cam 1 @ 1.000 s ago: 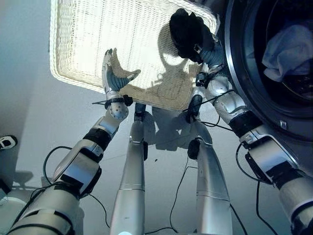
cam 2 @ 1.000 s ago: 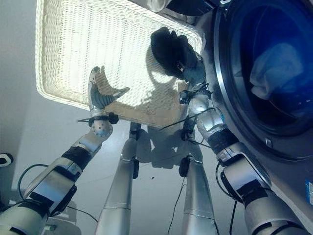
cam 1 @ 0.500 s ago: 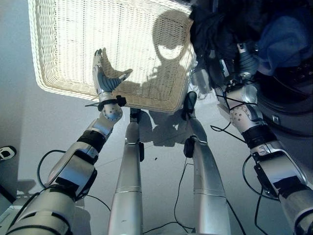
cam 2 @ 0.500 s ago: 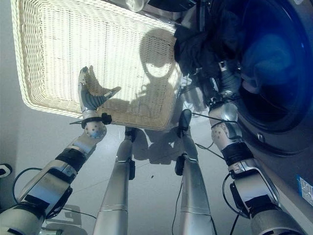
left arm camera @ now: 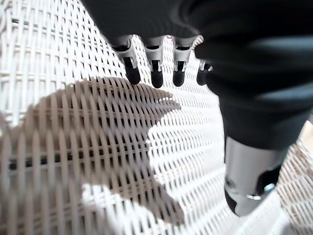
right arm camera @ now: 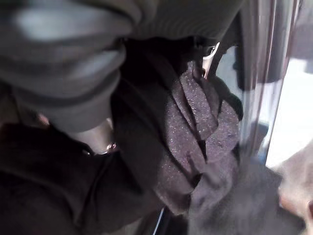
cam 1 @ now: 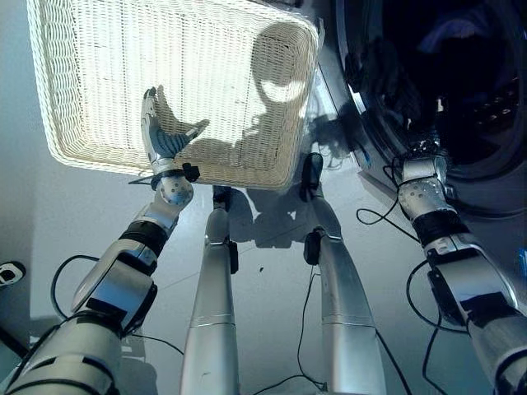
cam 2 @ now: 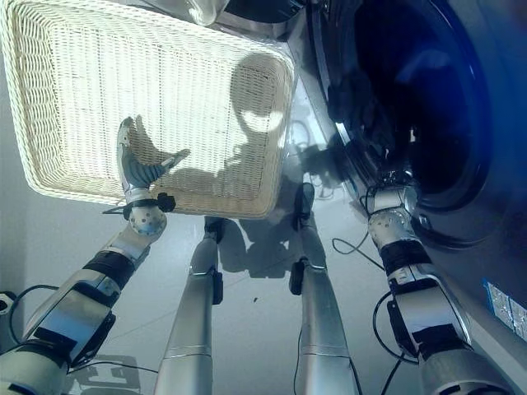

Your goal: Put the clothes into the washing machine.

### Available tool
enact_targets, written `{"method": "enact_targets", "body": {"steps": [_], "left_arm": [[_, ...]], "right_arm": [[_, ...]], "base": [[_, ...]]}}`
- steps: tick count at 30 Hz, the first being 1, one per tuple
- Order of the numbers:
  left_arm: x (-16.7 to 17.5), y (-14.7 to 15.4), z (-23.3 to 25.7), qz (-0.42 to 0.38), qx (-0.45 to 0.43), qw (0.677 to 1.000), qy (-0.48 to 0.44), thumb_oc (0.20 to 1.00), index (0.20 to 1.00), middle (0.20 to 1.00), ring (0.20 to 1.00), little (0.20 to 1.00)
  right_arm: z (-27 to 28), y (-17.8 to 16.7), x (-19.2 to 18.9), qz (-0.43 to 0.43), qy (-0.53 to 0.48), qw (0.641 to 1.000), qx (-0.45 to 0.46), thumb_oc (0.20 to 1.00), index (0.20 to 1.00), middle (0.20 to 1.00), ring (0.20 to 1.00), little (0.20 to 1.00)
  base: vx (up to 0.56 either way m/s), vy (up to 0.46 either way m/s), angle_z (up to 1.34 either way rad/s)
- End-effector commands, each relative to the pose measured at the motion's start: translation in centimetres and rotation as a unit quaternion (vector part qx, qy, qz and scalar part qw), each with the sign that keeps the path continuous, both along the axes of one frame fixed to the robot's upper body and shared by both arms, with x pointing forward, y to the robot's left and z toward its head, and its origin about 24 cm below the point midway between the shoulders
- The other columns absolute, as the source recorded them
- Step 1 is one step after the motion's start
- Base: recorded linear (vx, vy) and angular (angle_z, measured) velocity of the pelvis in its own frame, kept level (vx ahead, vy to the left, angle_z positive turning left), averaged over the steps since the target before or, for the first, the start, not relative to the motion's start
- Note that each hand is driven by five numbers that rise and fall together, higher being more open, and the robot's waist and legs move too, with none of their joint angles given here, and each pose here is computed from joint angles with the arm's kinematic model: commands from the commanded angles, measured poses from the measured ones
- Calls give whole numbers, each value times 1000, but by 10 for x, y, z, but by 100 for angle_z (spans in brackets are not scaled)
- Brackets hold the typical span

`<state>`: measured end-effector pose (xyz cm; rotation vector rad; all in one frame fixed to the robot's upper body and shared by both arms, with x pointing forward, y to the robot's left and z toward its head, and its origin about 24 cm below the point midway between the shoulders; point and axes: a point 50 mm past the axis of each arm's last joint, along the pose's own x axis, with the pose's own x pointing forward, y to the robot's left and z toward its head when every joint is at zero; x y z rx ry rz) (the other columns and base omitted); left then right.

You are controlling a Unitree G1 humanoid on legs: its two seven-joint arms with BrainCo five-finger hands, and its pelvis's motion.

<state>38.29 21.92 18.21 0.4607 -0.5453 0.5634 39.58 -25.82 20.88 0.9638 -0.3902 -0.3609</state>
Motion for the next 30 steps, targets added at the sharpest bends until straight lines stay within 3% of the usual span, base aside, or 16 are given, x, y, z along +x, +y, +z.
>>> {"method": "enact_targets", "body": {"steps": [1,6,9,11,12,13,14,15,20,24,25,28,30], "left_arm": [[1,-4,14,-12,-25,999,-35,1000,1000,1000,1000,1000],[-12,6,-5,-7,-6,999,-30,1000,1000,1000,1000,1000],[-20,21,-10,1,-1,1000,-25,1000,1000,1000,1000,1000],[-21,25,-9,2,0,1000,-23,1000,1000,1000,1000,1000],[-21,28,-8,4,3,1000,-21,1000,1000,1000,1000,1000],[-21,32,-6,4,1,1000,-20,1000,1000,1000,1000,1000],[-21,32,-6,4,1,1000,-20,1000,1000,1000,1000,1000],[-20,33,-4,2,2,1000,-18,1000,1000,1000,1000,1000],[-18,36,-1,-3,6,1000,-15,1000,1000,1000,1000,1000],[-15,34,3,-11,9,1000,-9,1000,1000,1000,1000,1000],[-14,34,4,-13,9,1000,-8,1000,1000,1000,1000,1000],[-12,27,6,-20,14,1000,-7,1000,1000,1000,1000,1000],[-10,23,10,-26,16,1000,-7,1000,1000,1000,1000,1000]], "right_arm": [[10,-47,-12,-73,64,995,-15,200,200,200,200,200],[90,-99,-48,-257,-5,966,4,200,200,200,200,200],[134,-106,-80,-357,-73,931,6,200,200,200,200,200],[140,-109,-88,-377,-82,922,10,200,200,200,200,200],[146,-112,-95,-398,-87,913,15,278,278,278,278,278],[148,-116,-102,-420,-85,903,14,555,555,555,555,555],[149,-117,-102,-422,-85,903,14,639,639,639,639,639],[149,-120,-104,-431,-74,899,14,1000,1000,1000,1000,1000],[140,-133,-102,-437,-19,899,-5,1000,1000,1000,1000,1000],[117,-141,-90,-439,113,886,-96,1000,1000,1000,1000,1000],[112,-140,-85,-433,162,874,-147,1000,1000,1000,1000,1000],[103,-132,-72,-444,299,775,-336,1000,1000,1000,1000,1000],[105,-125,-66,-438,324,748,-379,1000,1000,1000,1000,1000]], "base": [[11,-31,0],[-2,-60,-1],[-24,-43,2],[-7,-25,-2],[3,-16,-4],[7,-7,-3],[0,0,0],[16,12,-4],[4,2,-1],[3,-2,1],[0,0,0],[4,-13,2],[3,-18,1]]}}
